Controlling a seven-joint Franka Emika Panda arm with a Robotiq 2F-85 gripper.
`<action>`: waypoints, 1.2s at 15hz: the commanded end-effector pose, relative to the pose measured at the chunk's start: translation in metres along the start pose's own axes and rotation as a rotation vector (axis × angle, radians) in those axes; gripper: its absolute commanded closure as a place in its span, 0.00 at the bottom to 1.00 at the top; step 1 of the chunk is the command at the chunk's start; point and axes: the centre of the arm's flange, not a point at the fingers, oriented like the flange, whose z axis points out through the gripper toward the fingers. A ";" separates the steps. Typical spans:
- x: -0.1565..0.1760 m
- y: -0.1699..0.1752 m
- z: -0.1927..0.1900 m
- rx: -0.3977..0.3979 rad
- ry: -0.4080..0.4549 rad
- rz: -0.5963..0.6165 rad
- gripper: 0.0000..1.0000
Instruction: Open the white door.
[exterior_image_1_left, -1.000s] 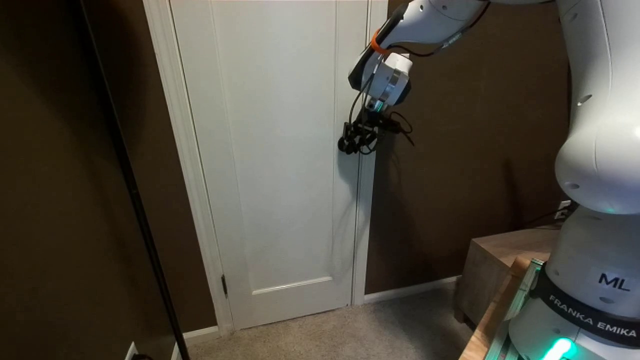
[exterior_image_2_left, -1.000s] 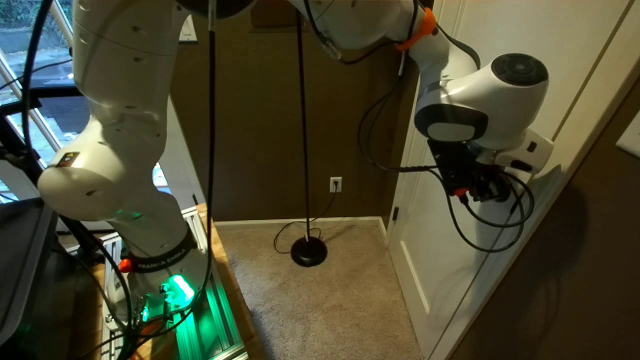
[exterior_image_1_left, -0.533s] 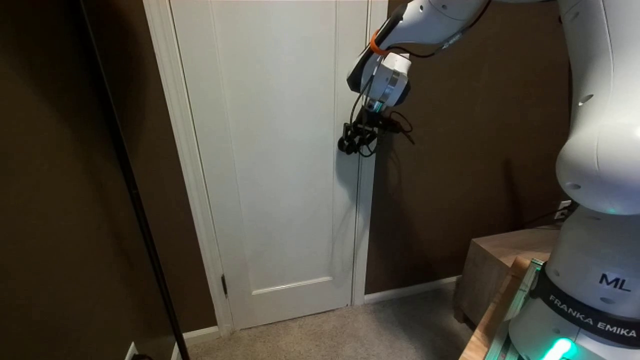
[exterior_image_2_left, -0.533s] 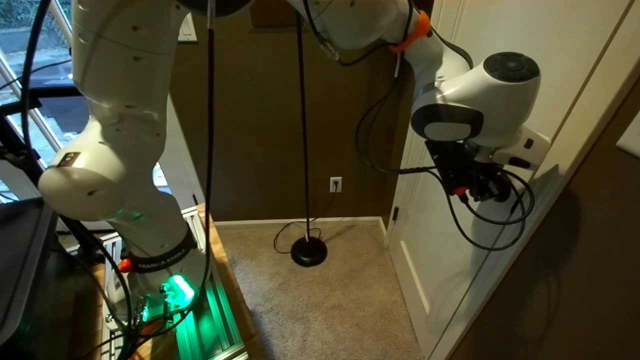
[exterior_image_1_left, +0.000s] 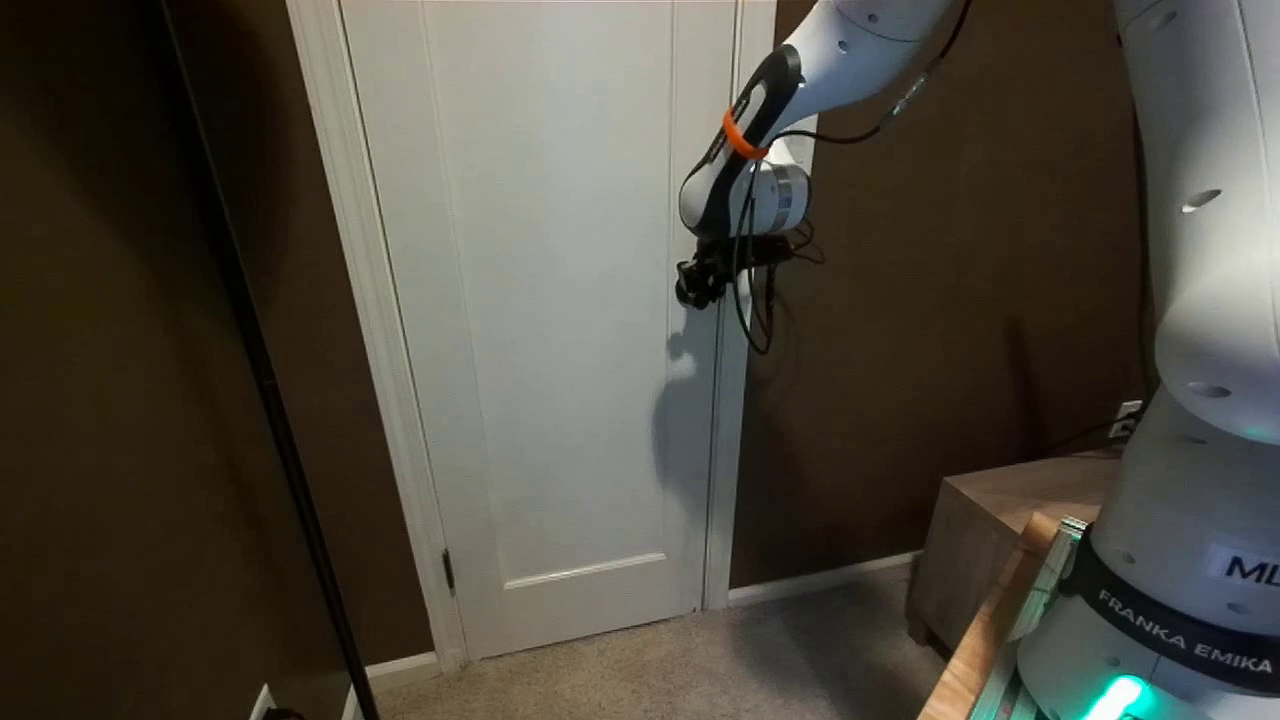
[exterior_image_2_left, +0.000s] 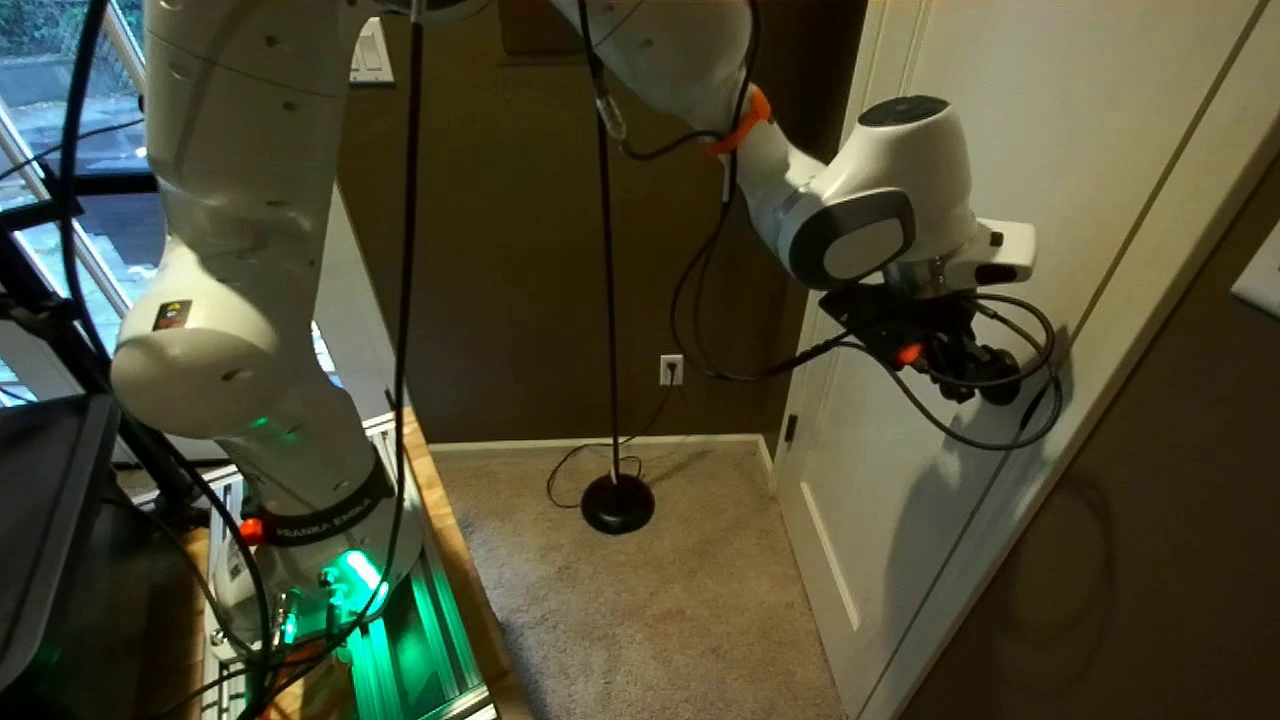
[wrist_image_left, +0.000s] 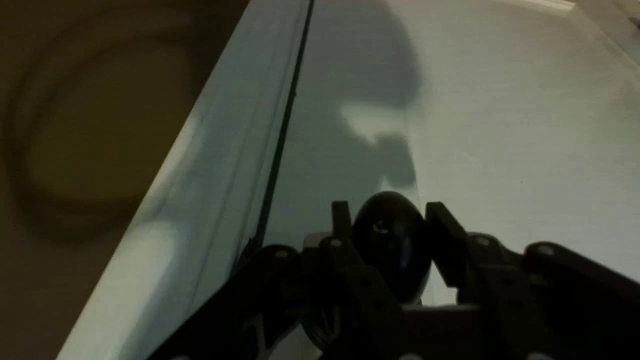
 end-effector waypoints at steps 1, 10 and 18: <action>-0.022 -0.043 -0.018 -0.149 0.037 -0.133 0.84; -0.039 -0.092 0.008 -0.502 0.081 -0.463 0.84; -0.064 -0.113 0.022 -0.719 0.068 -0.731 0.84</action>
